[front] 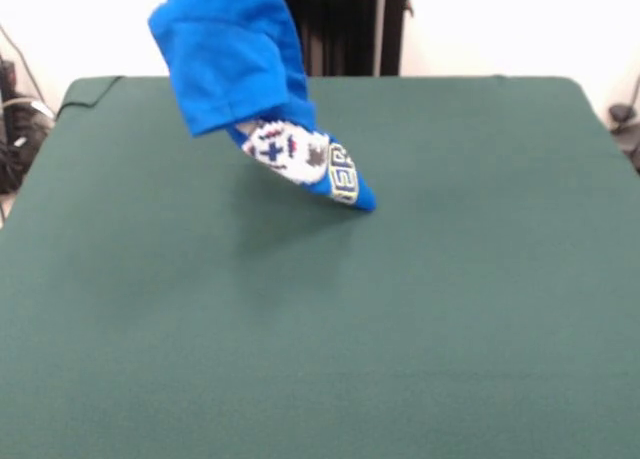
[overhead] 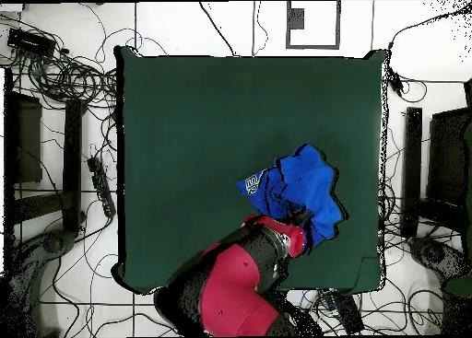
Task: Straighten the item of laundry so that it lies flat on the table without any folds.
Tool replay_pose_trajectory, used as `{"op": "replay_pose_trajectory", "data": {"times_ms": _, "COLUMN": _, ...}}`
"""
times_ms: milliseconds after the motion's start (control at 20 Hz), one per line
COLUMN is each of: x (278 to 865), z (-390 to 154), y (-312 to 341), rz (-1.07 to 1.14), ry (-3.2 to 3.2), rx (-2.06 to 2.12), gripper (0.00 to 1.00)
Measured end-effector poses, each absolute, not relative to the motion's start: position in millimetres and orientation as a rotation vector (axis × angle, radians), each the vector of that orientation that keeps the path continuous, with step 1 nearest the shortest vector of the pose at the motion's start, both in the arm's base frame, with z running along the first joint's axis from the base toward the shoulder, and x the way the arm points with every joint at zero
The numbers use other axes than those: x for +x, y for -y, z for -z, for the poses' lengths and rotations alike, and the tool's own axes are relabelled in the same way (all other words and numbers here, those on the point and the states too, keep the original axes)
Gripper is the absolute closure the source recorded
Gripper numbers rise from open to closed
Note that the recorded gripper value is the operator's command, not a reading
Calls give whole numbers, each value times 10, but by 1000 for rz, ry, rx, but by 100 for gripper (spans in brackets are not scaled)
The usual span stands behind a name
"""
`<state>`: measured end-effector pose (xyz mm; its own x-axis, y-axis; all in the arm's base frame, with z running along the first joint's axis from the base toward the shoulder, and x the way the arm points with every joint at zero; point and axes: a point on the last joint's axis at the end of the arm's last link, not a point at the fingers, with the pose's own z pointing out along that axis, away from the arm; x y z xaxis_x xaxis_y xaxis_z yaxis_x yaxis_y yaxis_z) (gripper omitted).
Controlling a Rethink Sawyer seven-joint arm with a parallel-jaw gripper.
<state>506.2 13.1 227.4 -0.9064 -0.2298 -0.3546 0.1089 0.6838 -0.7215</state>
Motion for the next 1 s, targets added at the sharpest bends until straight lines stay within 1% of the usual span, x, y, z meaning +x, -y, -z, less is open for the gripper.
{"op": "replay_pose_trajectory", "data": {"times_ms": 250, "x": 5118, "z": -2506, "y": -6, "rz": 1139, "ry": -2429, "rx": -70, "gripper": 100}}
{"op": "replay_pose_trajectory", "data": {"times_ms": 450, "x": 5159, "z": -2508, "y": -18, "rz": 1121, "ry": -2426, "rx": -38, "gripper": 100}}
{"op": "replay_pose_trajectory", "data": {"times_ms": 750, "x": 5265, "z": -2084, "y": -1, "rz": 938, "ry": -2531, "rx": 122, "gripper": 100}}
{"op": "replay_pose_trajectory", "data": {"times_ms": 800, "x": 5263, "z": -1888, "y": 49, "rz": 865, "ry": -2580, "rx": 188, "gripper": 100}}
{"op": "replay_pose_trajectory", "data": {"times_ms": 1000, "x": 5216, "z": -1410, "y": 199, "rz": 697, "ry": -2678, "rx": 342, "gripper": 100}}
